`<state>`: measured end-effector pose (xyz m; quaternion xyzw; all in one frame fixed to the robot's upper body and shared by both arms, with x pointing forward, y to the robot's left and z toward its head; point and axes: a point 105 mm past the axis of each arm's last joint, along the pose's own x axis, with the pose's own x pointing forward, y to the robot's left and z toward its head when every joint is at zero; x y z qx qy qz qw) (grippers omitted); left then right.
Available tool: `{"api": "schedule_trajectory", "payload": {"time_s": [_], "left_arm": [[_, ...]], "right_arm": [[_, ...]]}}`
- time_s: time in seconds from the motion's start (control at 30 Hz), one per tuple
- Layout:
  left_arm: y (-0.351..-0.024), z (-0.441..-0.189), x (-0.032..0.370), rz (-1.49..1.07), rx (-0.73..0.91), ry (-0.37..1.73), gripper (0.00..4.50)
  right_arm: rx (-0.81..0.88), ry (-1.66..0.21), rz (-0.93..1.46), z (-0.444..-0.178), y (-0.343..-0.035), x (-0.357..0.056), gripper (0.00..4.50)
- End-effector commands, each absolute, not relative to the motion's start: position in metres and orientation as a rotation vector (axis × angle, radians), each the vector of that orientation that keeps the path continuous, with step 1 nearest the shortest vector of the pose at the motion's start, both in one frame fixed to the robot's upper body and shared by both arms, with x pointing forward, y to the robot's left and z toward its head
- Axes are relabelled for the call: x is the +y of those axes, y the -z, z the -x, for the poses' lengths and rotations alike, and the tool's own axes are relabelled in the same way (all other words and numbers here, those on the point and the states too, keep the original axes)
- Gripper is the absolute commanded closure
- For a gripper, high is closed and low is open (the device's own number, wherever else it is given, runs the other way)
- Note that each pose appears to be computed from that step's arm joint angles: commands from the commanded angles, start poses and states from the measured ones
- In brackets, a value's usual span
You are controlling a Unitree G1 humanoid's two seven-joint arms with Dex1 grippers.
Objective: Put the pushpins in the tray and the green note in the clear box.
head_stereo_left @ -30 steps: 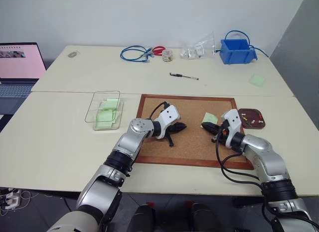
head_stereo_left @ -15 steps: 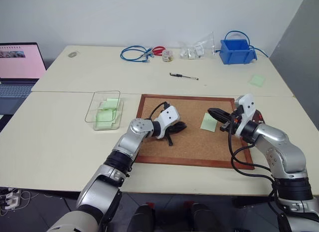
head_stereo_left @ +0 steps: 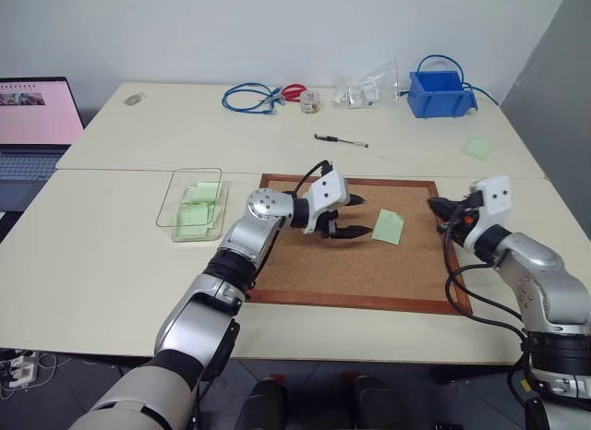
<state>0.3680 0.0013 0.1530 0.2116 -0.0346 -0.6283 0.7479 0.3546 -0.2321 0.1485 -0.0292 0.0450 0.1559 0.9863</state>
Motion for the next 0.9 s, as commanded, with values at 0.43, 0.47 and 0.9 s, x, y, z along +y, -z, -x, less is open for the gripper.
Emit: {"api": "schedule_trajectory", "payload": {"time_s": [0.43, 0.47, 0.9], "left_arm": [[-0.172, -0.352, -0.011, -0.400, -0.118, 1.390, 0.00], [-0.170, -0.352, -0.009, -0.397, -0.111, 1.388, 0.00], [-0.160, -0.348, 0.002, -0.361, -0.061, 1.339, 0.00]], "right_arm": [[0.208, -0.026, 0.018, -0.384, -0.133, -0.295, 3.56], [0.218, -0.018, 0.020, -0.383, -0.130, -0.297, 3.25], [0.117, -0.012, 0.053, -0.377, -0.150, -0.299, 0.42]]}}
